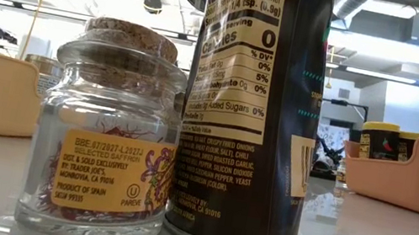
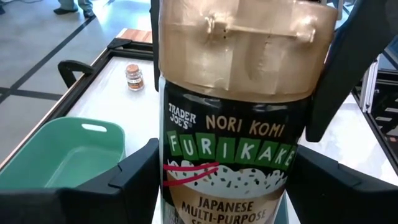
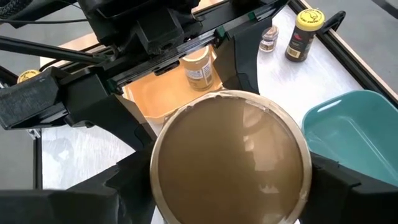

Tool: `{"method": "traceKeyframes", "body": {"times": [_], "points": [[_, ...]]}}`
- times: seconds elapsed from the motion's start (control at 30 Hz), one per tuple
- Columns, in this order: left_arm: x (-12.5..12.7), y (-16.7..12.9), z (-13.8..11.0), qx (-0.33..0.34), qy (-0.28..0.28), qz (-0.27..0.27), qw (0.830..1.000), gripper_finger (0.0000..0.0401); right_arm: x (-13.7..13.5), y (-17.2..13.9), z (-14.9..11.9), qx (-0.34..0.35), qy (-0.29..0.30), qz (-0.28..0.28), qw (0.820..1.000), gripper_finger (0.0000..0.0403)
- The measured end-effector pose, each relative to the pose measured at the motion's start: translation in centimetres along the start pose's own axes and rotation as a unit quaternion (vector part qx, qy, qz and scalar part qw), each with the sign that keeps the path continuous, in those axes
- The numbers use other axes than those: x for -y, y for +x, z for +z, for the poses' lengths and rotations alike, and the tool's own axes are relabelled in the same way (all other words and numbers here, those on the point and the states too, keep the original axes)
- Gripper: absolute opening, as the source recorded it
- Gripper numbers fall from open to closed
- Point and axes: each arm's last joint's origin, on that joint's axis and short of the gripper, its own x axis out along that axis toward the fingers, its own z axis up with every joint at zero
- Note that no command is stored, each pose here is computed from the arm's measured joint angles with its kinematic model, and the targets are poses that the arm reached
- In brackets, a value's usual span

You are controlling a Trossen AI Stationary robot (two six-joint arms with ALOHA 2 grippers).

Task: Sort spices by type
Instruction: Put the gold seasoning bottle into the yellow bin

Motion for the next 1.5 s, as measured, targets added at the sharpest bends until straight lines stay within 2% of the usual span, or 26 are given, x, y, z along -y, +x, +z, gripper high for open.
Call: {"method": "traceKeyframes", "body": {"times": [0.17, 0.37, 0.5, 0.67, 0.73, 0.87, 1.03, 1.2, 1.27, 1.33, 1.4, 1.5], "points": [[0.0, 0.0, 0.0, -0.001, 0.001, 0.0, 1.0, 0.0274, 0.3, 0.1, 0.1, -0.001, 0.029, -0.004, 1.0, 0.0331], [-0.1, 0.0, -0.2, -0.011, 0.001, 0.004, 1.0, 0.0274, 0.6, -0.1, 0.2, 0.0, 0.032, -0.006, 0.999, 0.0391], [-0.1, -0.6, -0.1, -0.009, 0.0, 0.004, 1.0, 0.0274, 1.0, -0.8, -0.1, -0.017, 0.03, -0.014, 0.999, 0.0383], [-0.8, -4.1, 1.5, 0.05, -0.006, 0.033, 0.998, 0.0274, 1.6, -3.9, -0.6, -0.032, 0.036, -0.026, 0.998, 0.0367], [-1.1, -6.0, 2.1, 0.076, -0.01, 0.038, 0.996, 0.0274, 1.5, -5.2, -1.3, -0.03, 0.029, -0.063, 0.997, 0.0366], [-1.6, -9.8, 2.7, 0.117, -0.022, 0.047, 0.992, 0.0274, 0.9, -7.0, -4.0, -0.033, 0.029, -0.168, 0.985, 0.0366], [-1.6, -12.5, 2.3, 0.183, -0.038, 0.031, 0.982, 0.0274, 0.3, -7.0, -7.8, -0.012, 0.046, -0.19, 0.981, 0.0366], [-1.3, -12.2, 0.2, 0.246, -0.061, 0.005, 0.967, 0.0274, 0.8, -4.6, -11.9, 0.039, 0.087, -0.153, 0.984, 0.0366], [-1.1, -11.8, -0.7, 0.276, -0.074, -0.006, 0.958, 0.0274, 1.4, -3.5, -13.0, 0.086, 0.085, -0.117, 0.986, 0.0366], [-1.1, -11.0, -1.5, 0.301, -0.085, -0.013, 0.95, 0.0274, 2.0, -2.3, -13.6, 0.14, 0.081, -0.052, 0.985, 0.0366], [-1.0, -10.2, -2.4, 0.32, -0.095, -0.018, 0.943, 0.0274, 3.0, -1.2, -14.2, 0.196, 0.062, 0.006, 0.979, 0.0366], [-0.9, -9.2, -2.9, 0.334, -0.103, -0.018, 0.937, 0.0274, 5.0, 0.4, -14.9, 0.278, 0.045, 0.019, 0.959, 0.0366]]}}
